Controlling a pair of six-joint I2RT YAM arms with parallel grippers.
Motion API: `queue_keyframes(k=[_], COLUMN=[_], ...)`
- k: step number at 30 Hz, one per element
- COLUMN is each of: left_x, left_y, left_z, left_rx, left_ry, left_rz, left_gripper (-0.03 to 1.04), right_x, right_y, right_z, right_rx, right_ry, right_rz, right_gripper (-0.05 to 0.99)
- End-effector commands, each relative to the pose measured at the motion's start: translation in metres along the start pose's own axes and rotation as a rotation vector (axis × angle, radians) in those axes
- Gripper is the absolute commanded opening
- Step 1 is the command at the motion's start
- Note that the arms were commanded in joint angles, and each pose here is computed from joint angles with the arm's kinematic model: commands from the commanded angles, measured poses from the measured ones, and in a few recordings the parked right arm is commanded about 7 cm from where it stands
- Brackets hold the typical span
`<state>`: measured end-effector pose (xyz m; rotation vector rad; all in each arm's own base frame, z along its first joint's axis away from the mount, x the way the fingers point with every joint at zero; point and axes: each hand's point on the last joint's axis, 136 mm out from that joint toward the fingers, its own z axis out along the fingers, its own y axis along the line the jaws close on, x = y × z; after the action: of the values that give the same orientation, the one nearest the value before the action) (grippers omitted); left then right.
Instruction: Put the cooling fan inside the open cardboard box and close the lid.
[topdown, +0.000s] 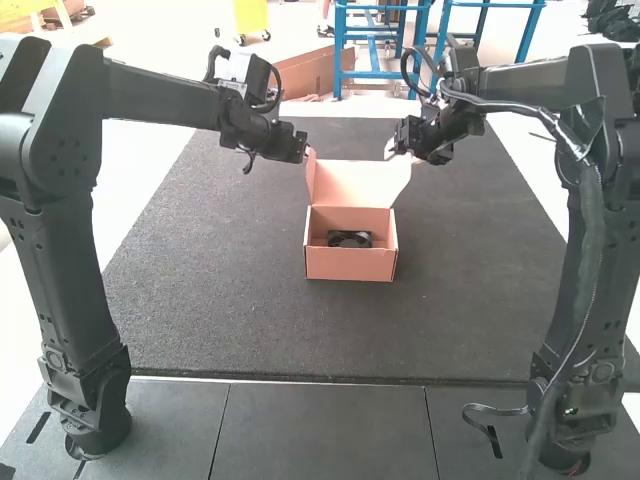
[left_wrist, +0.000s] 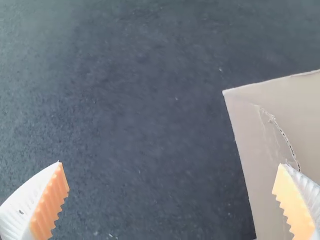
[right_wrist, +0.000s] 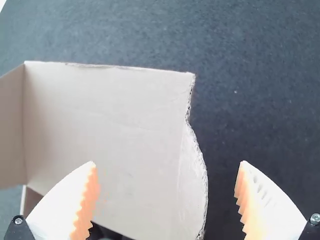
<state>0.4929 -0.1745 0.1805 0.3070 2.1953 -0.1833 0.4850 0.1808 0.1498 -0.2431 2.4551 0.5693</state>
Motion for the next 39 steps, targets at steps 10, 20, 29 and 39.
queue_keyframes(k=[10, 20, 29, 39], left_x=[-0.009, -0.008, -0.008, -0.009], left_y=[-0.016, -0.016, -0.016, -0.016], left_z=[-0.004, -0.004, -0.003, -0.006], left_rx=[0.055, 0.055, 0.054, 0.055], left_ry=[-0.017, -0.016, -0.014, -0.011], left_rz=[-0.008, -0.008, -0.008, -0.008], left_gripper=[0.97, 0.97, 0.97, 0.97], right_x=[-0.02, -0.018, -0.021, -0.025], right_y=[-0.022, -0.023, -0.02, -0.005], right_z=[-0.006, -0.005, -0.007, -0.023], right_rx=[0.071, 0.074, 0.065, 0.046], right_ry=[-0.069, -0.064, -0.064, -0.033], right_rz=[0.009, 0.016, 0.024, 0.024], right_gripper=[0.24, 0.09, -0.01, -0.01])
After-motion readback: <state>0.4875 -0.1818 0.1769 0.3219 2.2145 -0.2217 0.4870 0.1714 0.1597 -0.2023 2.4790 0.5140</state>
